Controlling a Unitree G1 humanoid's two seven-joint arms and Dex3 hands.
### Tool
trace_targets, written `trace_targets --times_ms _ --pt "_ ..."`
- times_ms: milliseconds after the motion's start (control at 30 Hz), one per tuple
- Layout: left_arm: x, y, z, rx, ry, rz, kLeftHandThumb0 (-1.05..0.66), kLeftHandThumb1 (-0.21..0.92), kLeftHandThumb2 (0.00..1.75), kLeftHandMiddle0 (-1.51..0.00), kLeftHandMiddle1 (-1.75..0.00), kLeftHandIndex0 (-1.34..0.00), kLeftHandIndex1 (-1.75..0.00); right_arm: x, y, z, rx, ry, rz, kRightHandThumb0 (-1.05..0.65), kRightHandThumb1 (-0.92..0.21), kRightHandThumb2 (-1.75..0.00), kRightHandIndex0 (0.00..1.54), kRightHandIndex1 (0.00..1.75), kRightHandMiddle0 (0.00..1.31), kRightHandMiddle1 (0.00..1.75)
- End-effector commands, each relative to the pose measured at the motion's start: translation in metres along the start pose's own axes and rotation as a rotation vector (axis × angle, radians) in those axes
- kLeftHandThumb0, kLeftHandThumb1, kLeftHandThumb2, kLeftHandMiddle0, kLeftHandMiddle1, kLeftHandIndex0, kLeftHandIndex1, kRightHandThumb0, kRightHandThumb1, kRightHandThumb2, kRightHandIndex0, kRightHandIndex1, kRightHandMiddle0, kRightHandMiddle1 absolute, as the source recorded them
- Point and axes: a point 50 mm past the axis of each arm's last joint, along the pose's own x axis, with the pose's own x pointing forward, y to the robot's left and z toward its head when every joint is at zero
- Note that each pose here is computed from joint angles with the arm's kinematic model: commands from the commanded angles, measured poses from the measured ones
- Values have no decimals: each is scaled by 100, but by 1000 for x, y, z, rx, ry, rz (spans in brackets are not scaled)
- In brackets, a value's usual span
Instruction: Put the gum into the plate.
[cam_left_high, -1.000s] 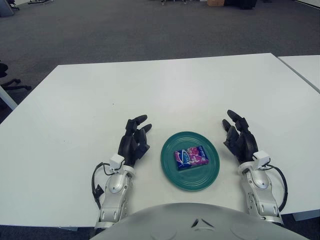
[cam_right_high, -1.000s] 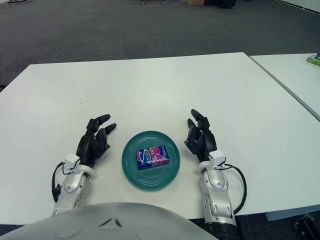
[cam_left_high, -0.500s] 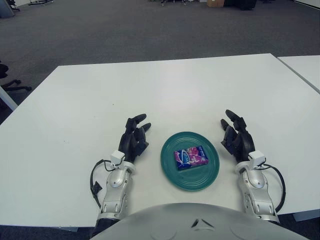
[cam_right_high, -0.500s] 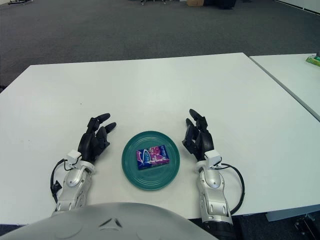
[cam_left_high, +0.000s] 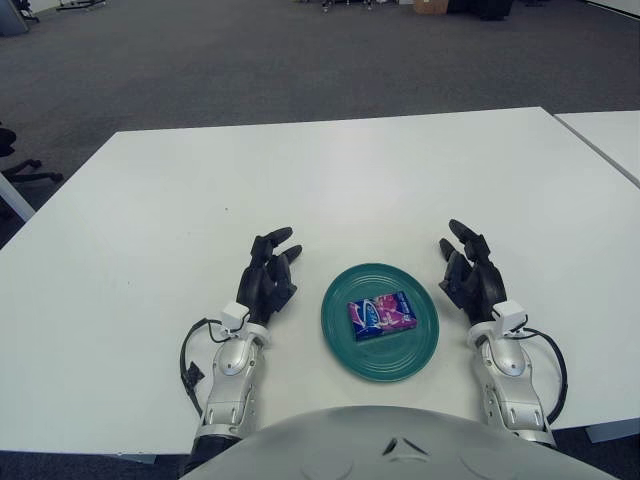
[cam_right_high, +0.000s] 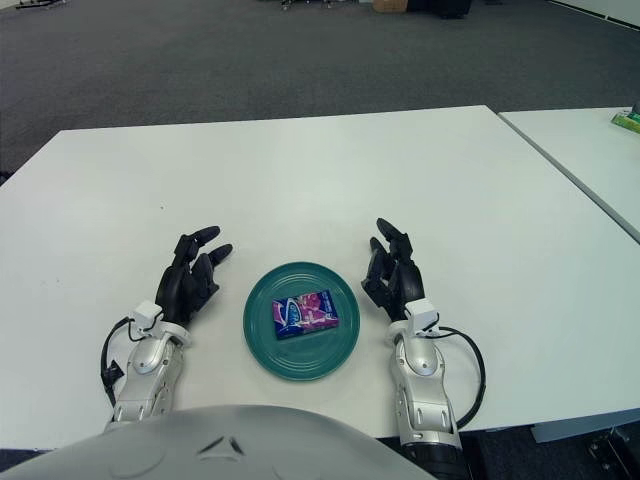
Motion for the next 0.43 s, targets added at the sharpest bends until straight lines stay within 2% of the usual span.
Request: trace_targets --times_ms 0,400 --pt "-7 3 -12 3 79 12 -89 92 86 -38 -74 -13 -108 -11 -2 -20 13 121 -18 -80 -92 -96 28 0 0 52" --pt "-8 2 -14 -7 87 17 -89 92 85 -39 -74 -15 -108 -13 -2 -19 8 125 -24 -79 -92 -97 27 0 0 51"
